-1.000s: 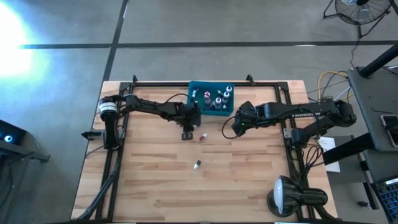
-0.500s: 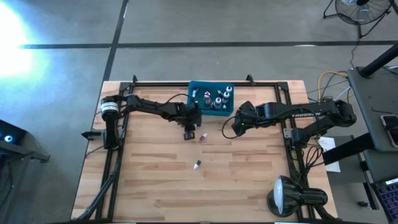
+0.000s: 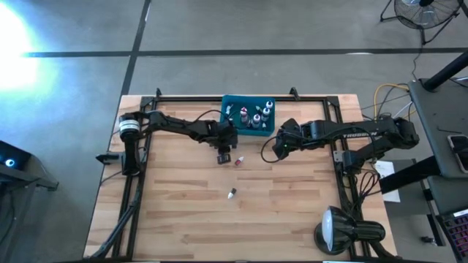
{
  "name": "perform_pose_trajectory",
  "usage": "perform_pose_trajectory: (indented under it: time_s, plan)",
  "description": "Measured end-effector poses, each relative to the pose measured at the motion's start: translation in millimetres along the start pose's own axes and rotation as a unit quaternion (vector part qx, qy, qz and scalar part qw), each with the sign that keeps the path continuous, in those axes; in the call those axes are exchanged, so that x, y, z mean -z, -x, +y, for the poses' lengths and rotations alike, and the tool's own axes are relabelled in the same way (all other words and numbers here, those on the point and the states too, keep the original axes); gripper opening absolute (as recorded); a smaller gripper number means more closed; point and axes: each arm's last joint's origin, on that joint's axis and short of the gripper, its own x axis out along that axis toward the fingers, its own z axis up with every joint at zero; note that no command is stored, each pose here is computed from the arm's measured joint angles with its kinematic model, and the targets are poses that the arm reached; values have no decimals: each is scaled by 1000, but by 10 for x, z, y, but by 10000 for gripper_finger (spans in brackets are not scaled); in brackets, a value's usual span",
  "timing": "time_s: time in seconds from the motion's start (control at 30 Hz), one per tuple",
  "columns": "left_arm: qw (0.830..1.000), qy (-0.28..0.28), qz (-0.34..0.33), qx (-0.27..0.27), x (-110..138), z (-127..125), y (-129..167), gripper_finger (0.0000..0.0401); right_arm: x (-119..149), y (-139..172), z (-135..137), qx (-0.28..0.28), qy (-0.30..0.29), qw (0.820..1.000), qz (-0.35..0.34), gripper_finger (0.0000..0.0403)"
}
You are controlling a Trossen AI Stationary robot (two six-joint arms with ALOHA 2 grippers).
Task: Pick & Place food coloring
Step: Put the small blue food coloring bottle into the blue bin
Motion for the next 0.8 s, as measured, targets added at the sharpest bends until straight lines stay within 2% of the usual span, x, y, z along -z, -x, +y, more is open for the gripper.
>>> perform_pose_trajectory:
  time_s: [0.2,0.5,0.63,0.8]
  plan:
    - [1000,-5,-1,-2,-3,3,1,20,0,-1,0,0,1,1000,0,224]
    - [1000,5,-14,-9,-73,18,70,16,0,-1,-1,1,2,1000,0,224]
    - [998,30,-54,-24,-236,56,340,16,2,-2,-1,1,5,1000,1,224]
    - [988,58,-124,-65,-438,117,832,16,3,-8,-6,3,10,1000,1,224]
